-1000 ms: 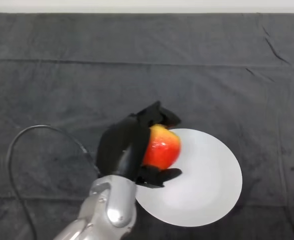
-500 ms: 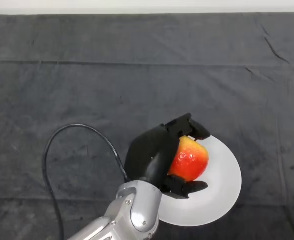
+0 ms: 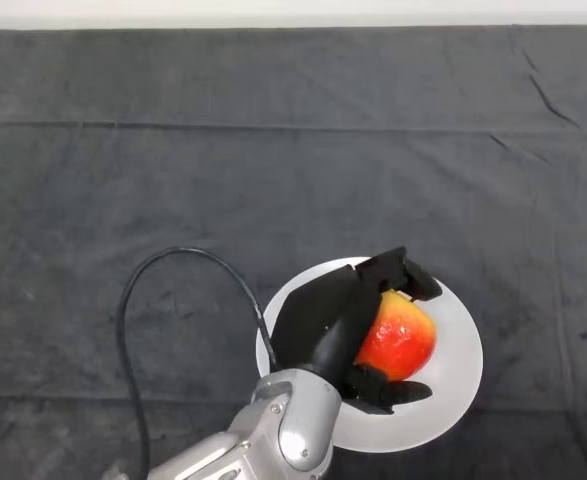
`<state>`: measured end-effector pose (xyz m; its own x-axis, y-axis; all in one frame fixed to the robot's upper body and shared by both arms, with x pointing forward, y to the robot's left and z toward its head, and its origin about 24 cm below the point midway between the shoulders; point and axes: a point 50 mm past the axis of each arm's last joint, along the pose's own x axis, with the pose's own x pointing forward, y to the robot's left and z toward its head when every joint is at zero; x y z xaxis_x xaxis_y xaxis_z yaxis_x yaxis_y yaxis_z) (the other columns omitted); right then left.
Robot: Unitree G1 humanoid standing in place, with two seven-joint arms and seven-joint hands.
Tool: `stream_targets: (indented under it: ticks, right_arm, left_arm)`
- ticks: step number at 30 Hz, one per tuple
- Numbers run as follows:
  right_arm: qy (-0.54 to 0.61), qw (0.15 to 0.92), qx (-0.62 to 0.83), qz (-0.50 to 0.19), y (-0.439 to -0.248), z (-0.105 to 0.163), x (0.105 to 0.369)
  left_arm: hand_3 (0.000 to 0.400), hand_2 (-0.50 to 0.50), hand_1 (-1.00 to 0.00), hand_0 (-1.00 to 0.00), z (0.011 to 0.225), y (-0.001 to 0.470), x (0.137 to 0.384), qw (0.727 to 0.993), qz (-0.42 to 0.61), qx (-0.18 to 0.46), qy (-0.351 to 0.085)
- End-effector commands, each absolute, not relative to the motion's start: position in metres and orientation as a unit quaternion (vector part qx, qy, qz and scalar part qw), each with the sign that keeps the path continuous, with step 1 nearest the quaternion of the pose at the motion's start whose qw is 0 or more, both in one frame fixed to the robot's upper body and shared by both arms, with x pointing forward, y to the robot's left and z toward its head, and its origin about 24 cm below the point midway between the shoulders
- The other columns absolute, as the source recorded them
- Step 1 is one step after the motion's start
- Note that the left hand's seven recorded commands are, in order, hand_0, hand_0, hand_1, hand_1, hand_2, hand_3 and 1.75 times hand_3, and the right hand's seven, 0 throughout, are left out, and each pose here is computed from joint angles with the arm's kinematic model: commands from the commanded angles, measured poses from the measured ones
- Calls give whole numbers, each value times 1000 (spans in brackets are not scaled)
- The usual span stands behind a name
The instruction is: Move the apple to the plate
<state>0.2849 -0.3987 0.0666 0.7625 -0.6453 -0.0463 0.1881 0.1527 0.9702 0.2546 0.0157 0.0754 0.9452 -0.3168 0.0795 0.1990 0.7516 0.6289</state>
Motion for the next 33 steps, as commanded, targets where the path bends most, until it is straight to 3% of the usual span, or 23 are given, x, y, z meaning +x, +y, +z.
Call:
stream_targets:
  ticks: [1, 2, 4, 20, 33]
  right_arm:
    - [-215, 729, 586, -282, -405, 77, 285]
    - [-215, 729, 586, -282, -405, 77, 285]
    - [-215, 729, 586, -282, -405, 77, 285]
    - [-215, 729, 586, -282, -405, 77, 285]
    - [-215, 729, 586, -282, -405, 77, 285]
  left_arm:
    - [231, -227, -122, -576, 82, 17, 263, 927, -134, 333, -110]
    - [133, -167, 0, -333, 82, 17, 263, 927, -134, 333, -109]
    - [0, 0, 0, 0, 82, 17, 263, 926, -135, 334, -109]
    - [0, 0, 0, 0, 103, 42, 269, 931, -102, 327, -124]
    - [0, 0, 0, 0, 145, 113, 267, 936, 23, 308, -171]
